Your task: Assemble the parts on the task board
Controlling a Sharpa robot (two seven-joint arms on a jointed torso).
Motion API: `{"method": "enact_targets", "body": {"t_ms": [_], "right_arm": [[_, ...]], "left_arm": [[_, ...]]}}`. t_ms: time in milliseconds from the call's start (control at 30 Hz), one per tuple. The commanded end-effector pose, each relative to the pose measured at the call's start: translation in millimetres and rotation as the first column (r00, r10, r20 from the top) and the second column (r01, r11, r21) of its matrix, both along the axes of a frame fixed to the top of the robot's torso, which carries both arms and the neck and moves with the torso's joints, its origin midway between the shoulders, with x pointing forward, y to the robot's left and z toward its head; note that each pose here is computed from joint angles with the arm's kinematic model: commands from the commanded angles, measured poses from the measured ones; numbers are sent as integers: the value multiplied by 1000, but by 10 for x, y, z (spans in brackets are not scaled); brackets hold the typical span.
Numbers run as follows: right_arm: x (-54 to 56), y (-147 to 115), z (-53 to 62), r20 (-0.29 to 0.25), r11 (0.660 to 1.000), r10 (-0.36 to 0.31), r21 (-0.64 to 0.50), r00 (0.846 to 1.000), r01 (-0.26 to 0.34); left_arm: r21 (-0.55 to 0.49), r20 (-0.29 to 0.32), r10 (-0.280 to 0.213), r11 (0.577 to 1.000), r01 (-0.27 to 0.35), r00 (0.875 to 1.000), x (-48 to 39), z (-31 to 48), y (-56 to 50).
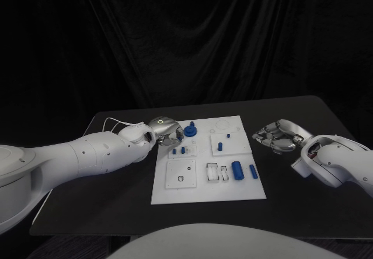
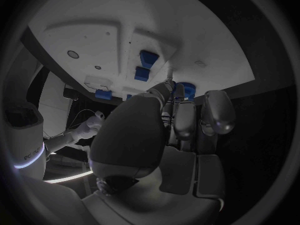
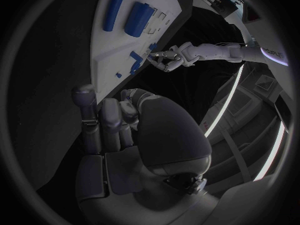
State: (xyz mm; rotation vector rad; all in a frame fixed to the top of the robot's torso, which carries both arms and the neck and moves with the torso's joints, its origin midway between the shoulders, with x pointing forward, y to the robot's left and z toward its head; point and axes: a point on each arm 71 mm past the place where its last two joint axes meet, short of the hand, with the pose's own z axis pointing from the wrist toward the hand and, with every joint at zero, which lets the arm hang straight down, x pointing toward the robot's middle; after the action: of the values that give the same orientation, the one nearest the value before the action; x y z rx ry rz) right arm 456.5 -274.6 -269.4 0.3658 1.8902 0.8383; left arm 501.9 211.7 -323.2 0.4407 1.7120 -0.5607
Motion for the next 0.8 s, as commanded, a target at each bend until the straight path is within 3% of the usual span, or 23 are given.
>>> {"method": "enact_targets", "body": {"t_ms": [33, 800], "right_arm": [[-5, 2, -21, -15, 1000, -3, -6, 1000, 3], [-6, -1, -26, -22, 1000, -2, -8, 1000, 2]], "left_arm": [[-3, -21, -14, 1000, 14, 1000, -8, -19, -34], [3, -40, -15, 1000, 15, 999, -18, -54, -62]]}}
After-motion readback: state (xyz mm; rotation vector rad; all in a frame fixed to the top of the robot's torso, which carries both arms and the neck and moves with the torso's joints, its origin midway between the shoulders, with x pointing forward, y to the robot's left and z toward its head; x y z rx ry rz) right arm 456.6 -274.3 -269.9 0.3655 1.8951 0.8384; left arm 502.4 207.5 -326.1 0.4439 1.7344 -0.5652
